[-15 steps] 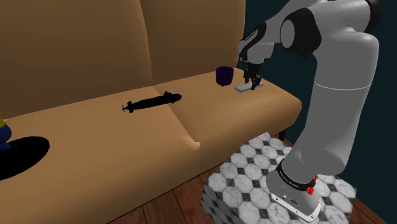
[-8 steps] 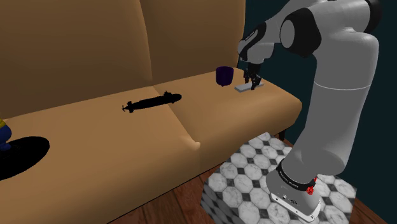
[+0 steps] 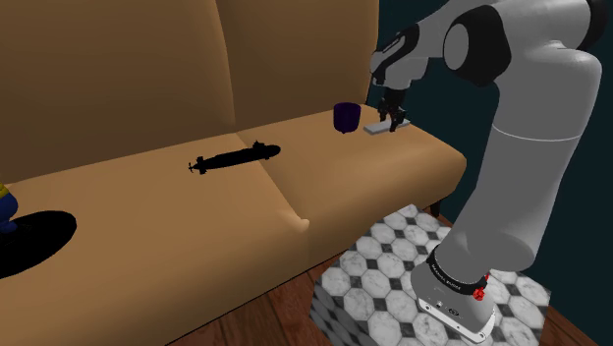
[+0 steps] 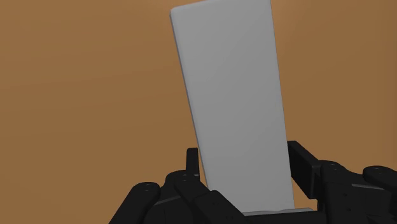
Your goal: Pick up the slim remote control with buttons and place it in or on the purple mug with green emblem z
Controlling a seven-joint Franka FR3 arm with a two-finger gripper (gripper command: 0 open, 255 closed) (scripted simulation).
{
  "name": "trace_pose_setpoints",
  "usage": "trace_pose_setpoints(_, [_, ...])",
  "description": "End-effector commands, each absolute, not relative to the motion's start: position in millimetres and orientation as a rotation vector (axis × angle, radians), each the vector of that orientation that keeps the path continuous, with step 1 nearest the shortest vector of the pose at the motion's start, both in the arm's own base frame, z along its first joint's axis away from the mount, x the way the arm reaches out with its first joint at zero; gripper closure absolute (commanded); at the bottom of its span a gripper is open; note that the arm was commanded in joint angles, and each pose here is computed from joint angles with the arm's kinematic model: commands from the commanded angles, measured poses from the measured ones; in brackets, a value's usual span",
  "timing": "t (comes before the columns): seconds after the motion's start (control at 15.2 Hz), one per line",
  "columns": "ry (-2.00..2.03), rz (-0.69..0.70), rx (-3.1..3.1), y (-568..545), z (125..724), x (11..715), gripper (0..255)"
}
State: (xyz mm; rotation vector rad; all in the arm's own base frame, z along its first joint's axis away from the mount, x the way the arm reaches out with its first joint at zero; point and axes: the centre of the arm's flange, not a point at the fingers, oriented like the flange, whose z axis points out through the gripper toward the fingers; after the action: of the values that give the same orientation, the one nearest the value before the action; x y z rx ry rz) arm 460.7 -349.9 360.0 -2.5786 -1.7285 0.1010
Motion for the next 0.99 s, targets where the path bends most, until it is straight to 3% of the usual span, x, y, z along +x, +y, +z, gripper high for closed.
trace_pose_setpoints(0.0, [-1.728, 0.101, -2.578, -350, 371, 460, 255])
trace_pose_setpoints(0.92, [-1.728, 0.101, -2.578, -350, 444, 460, 255])
